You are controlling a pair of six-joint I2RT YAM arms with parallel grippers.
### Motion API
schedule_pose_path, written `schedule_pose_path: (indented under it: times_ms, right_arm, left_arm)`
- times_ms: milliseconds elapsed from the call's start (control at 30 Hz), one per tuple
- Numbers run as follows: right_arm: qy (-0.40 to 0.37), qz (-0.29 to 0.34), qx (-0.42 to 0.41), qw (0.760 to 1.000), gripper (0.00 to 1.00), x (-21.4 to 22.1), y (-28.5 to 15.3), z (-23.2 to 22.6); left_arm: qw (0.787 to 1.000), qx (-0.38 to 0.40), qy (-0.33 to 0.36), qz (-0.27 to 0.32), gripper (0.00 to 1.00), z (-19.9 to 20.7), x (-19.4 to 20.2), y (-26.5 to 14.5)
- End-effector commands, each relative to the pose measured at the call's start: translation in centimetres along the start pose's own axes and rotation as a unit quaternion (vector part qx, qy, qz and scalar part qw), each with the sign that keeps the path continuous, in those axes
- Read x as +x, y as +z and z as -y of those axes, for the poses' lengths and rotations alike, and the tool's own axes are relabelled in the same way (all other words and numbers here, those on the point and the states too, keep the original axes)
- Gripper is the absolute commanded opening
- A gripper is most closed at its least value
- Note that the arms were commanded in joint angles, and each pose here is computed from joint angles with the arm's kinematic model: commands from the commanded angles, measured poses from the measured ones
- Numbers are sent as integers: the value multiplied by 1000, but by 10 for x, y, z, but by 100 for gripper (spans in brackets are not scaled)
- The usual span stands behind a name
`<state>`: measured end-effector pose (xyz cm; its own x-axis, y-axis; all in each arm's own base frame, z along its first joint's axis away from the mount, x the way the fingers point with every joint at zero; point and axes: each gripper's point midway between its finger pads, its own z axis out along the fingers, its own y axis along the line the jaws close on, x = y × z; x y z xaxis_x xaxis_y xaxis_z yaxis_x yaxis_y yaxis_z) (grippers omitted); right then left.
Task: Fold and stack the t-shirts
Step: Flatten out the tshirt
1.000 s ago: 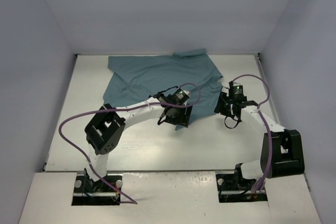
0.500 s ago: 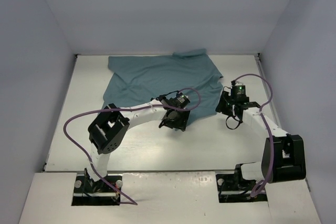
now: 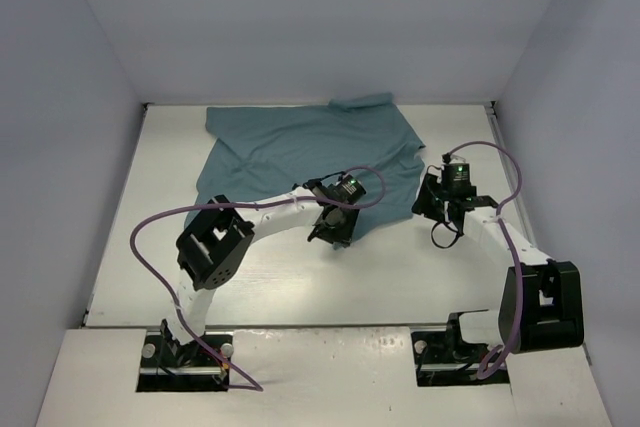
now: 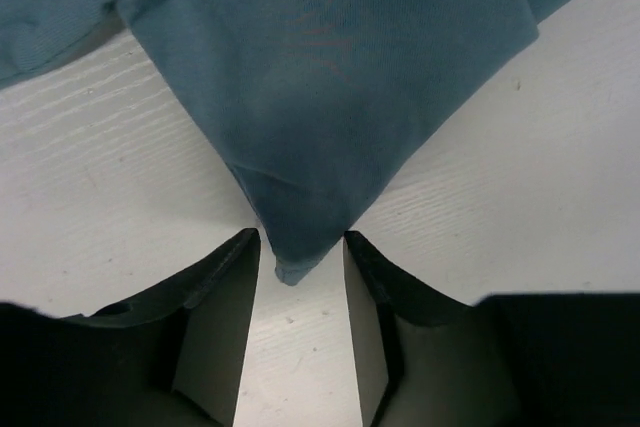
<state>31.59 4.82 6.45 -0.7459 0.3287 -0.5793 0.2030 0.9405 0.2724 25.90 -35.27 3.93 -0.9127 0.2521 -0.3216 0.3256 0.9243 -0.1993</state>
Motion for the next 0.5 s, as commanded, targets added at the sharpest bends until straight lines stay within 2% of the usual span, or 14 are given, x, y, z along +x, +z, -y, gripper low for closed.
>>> schedule_pose_path:
  times_ms: [0,33,67,200,300,367,433,467]
  right_arm:
    - [9,41,-4,999,42,-19,-8,-1]
    - [10,43,-3,999,42,-20,-9,0]
    - [11,46,-1,999,42,-21,-10,2]
    - [14,59,4,998,42,-26,-15,6]
    - [16,66,5,998,42,-31,-18,6]
    - [15,68,3,998,42,-33,-19,5]
    - [14,68,-2,998,42,-36,-18,2]
    - [13,67,-4,998,42,-37,-18,1]
  left_arm:
    - [999,41,8,14,19,24,-12,-19]
    - [999,50,8,14,7,28,-13,-23]
    - [998,60,8,14,2,32,-14,-27]
    - [993,117,-2,21,0,58,-26,-64]
    - [979,191,-17,68,0,78,-64,-122]
    - [974,199,-53,92,0,62,-86,-135]
    - [969,179,-131,113,0,11,-118,-120]
    - [964,174,-173,103,0,-8,-123,-106]
